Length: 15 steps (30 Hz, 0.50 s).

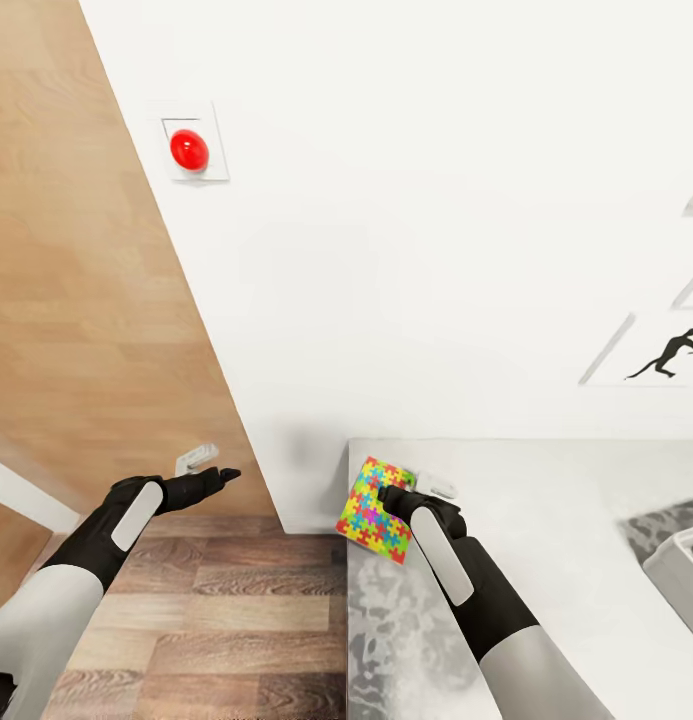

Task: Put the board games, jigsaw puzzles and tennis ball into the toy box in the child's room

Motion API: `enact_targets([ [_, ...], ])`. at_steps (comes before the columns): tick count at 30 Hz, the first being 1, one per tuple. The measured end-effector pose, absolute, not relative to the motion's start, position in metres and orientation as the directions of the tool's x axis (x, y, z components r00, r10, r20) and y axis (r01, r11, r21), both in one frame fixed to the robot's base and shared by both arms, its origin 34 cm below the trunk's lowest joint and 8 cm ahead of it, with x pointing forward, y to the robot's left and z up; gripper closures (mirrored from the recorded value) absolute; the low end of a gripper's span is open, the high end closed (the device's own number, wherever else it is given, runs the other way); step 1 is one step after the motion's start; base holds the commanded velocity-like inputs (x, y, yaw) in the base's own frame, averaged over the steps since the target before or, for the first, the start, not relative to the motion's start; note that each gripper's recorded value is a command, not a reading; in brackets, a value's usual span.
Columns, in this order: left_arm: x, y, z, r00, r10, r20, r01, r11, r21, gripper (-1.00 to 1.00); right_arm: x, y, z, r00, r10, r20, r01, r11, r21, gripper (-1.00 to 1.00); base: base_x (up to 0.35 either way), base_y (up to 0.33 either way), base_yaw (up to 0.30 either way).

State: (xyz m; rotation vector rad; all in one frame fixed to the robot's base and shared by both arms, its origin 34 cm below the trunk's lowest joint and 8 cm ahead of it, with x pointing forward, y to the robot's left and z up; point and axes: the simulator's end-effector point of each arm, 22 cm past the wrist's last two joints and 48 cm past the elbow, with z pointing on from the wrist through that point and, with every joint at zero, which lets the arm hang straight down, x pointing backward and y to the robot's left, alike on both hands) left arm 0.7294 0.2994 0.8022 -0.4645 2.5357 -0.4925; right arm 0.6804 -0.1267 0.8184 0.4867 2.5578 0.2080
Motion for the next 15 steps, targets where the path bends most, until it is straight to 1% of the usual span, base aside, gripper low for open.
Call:
enact_targets([
  [15,0.7254,0.2998,0.7916,-0.818,-0.412,-0.402,-0.234,0.876,-0.422,-1.00,0.6778,-0.1256,0.8099,-0.804,0.379,-0.458,0.301,0.924,0.236,-1.00,0.000,0.001,0.000],
])
